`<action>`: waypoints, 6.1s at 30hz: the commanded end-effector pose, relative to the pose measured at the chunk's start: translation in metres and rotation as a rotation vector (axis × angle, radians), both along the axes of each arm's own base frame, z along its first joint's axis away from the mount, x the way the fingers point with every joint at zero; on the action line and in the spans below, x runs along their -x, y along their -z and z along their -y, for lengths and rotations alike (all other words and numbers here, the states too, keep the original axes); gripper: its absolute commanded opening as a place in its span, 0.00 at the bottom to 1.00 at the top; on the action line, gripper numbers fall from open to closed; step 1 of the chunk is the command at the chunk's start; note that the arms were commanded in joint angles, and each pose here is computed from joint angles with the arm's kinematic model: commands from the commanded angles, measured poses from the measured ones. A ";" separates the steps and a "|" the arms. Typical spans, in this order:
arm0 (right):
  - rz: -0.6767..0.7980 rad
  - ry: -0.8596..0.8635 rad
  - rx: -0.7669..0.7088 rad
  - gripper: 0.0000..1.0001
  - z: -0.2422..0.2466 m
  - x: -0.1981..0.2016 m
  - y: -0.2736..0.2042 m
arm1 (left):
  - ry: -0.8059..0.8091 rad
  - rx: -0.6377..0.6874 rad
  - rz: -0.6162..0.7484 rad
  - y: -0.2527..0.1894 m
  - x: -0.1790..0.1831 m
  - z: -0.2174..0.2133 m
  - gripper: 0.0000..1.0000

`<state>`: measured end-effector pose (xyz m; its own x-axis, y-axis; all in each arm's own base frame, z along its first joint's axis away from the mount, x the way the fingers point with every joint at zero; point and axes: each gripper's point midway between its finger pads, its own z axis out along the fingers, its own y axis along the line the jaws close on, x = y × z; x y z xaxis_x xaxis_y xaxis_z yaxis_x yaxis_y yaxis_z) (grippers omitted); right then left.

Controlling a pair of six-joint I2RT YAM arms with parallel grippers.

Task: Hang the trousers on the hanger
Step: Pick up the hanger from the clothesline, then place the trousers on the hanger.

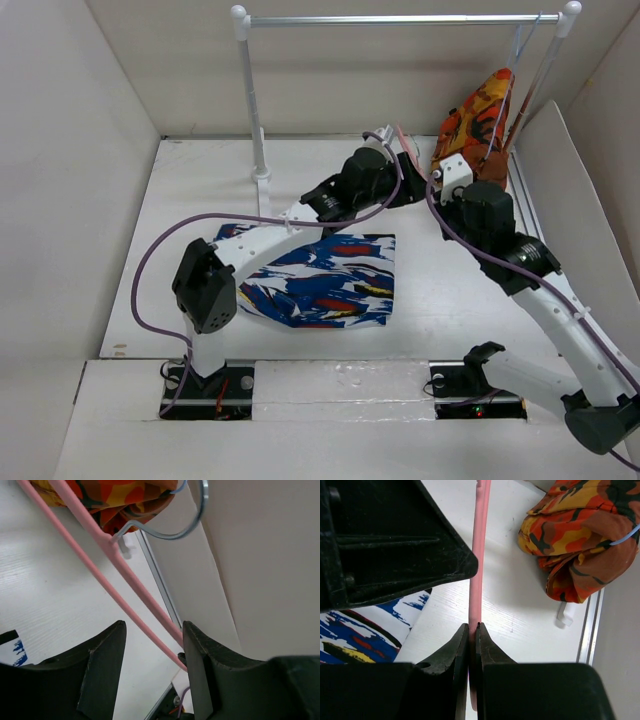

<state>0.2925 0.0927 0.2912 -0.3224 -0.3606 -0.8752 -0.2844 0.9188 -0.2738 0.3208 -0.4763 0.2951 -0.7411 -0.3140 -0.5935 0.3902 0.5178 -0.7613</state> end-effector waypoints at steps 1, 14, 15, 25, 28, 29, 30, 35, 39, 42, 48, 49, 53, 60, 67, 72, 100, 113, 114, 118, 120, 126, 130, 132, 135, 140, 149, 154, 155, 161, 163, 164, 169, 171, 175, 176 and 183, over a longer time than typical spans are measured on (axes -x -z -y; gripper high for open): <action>0.043 0.025 -0.029 0.00 0.001 -0.001 -0.013 | 0.016 0.147 0.113 -0.059 0.013 -0.003 0.45; 0.043 -0.064 -0.088 0.00 -0.019 0.010 -0.009 | -0.012 0.083 0.070 -0.046 -0.014 0.017 0.40; 0.046 -0.047 -0.086 0.00 -0.015 0.011 -0.009 | -0.009 0.078 0.066 -0.046 -0.015 0.018 0.40; 0.026 0.056 -0.001 0.00 0.005 0.009 -0.001 | -0.037 0.044 0.032 -0.036 -0.012 0.002 0.52; 0.022 0.075 0.017 0.00 0.008 0.006 0.001 | -0.039 0.027 0.019 -0.036 -0.009 -0.002 0.56; 0.029 0.076 0.016 0.00 0.008 0.005 -0.002 | -0.044 0.023 0.019 -0.037 -0.009 -0.005 0.56; 0.038 0.070 0.012 0.00 0.007 0.005 -0.004 | -0.058 0.002 0.006 -0.029 -0.010 -0.008 0.56; 0.061 0.045 -0.008 0.00 0.000 0.005 -0.010 | -0.078 -0.045 -0.034 -0.005 -0.013 -0.008 0.54; 0.059 -0.015 -0.032 0.00 -0.013 0.006 -0.009 | -0.065 -0.021 -0.028 -0.011 -0.018 0.003 0.54; 0.056 -0.043 -0.057 0.00 -0.023 0.011 -0.005 | -0.055 -0.023 -0.035 -0.006 -0.022 0.011 0.53; 0.025 -0.032 -0.042 0.00 -0.020 0.015 0.007 | -0.035 -0.031 -0.063 0.010 -0.019 0.014 0.36; 0.034 -0.030 -0.053 0.00 -0.019 0.017 0.005 | -0.035 -0.036 -0.067 0.013 -0.018 0.014 0.32; 0.031 -0.034 -0.051 0.05 -0.019 0.018 0.006 | -0.042 -0.036 -0.083 0.018 -0.021 0.010 0.06; -0.057 -0.123 -0.041 0.69 -0.026 0.037 0.015 | -0.022 -0.005 -0.103 0.030 -0.006 0.001 0.00; -0.183 -0.228 -0.105 0.61 -0.029 0.065 0.024 | -0.017 0.101 -0.190 0.062 0.027 -0.024 0.00; -0.235 -0.331 -0.226 0.00 -0.054 0.069 0.053 | -0.029 0.153 -0.237 0.093 0.045 -0.037 0.00; -0.404 -0.145 -0.396 0.20 -0.084 0.022 0.193 | -0.093 -0.014 -0.410 0.220 0.079 -0.052 0.00; -0.436 -0.064 -0.386 0.45 -0.085 -0.002 0.216 | -0.095 -0.019 -0.427 0.227 0.090 -0.053 0.00; -0.442 -0.066 -0.390 0.45 -0.086 -0.001 0.220 | -0.097 -0.022 -0.428 0.228 0.090 -0.054 0.00; -0.430 -0.089 -0.431 0.45 -0.095 -0.008 0.223 | -0.110 -0.028 -0.428 0.230 0.089 -0.056 0.00; -0.462 -0.102 -0.439 0.45 -0.100 -0.006 0.231 | -0.116 -0.035 -0.430 0.232 0.089 -0.058 0.00; -0.471 -0.141 -0.521 0.22 -0.107 -0.007 0.232 | -0.138 -0.080 -0.418 0.241 0.087 -0.064 0.00; -0.461 -0.150 -0.532 0.00 -0.099 -0.012 0.226 | -0.150 -0.108 -0.402 0.243 0.085 -0.068 0.00; -0.441 -0.142 -0.531 0.00 -0.091 -0.015 0.217 | -0.146 -0.127 -0.390 0.242 0.085 -0.069 0.00; -0.349 -0.107 -0.499 0.00 -0.066 -0.026 0.181 | -0.186 -0.168 -0.357 0.242 0.077 -0.076 0.00; -0.326 -0.022 -0.414 0.00 -0.009 -0.032 0.161 | -0.232 -0.219 -0.337 0.246 0.066 -0.094 0.00; -0.324 0.123 -0.374 0.00 0.061 -0.038 0.171 | -0.254 -0.316 -0.282 0.247 0.063 -0.116 0.00; -0.402 -0.066 -0.419 0.72 0.025 -0.040 0.178 | -0.232 -0.328 -0.297 0.255 0.069 -0.113 0.00; -0.419 -0.084 -0.410 0.75 0.019 -0.036 0.180 | -0.236 -0.329 -0.297 0.256 0.068 -0.113 0.00; -0.580 -0.051 -0.463 0.86 0.007 0.036 0.225 | -0.253 -0.350 -0.263 0.246 0.063 -0.112 0.00; -0.589 -0.029 -0.469 0.86 0.009 0.041 0.230 | -0.253 -0.353 -0.262 0.245 0.063 -0.112 0.00; -0.569 0.009 -0.451 0.86 0.015 0.043 0.230 | -0.256 -0.355 -0.261 0.245 0.063 -0.113 0.00; -0.574 0.066 -0.477 0.89 0.020 0.054 0.245 | -0.264 -0.366 -0.247 0.245 0.061 -0.115 0.00; -0.583 -0.015 -0.542 0.86 0.003 0.051 0.246 | -0.273 -0.372 -0.240 0.244 0.060 -0.118 0.00; -0.603 -0.120 -0.671 0.43 -0.019 0.047 0.246 | -0.300 -0.410 -0.214 0.243 0.056 -0.127 0.00; -0.597 -0.151 -0.697 0.32 -0.023 0.045 0.242 | -0.301 -0.422 -0.204 0.243 0.056 -0.130 0.00; -0.476 0.001 -0.631 0.00 0.032 0.026 0.218 | -0.375 -0.457 -0.198 0.242 0.044 -0.170 0.00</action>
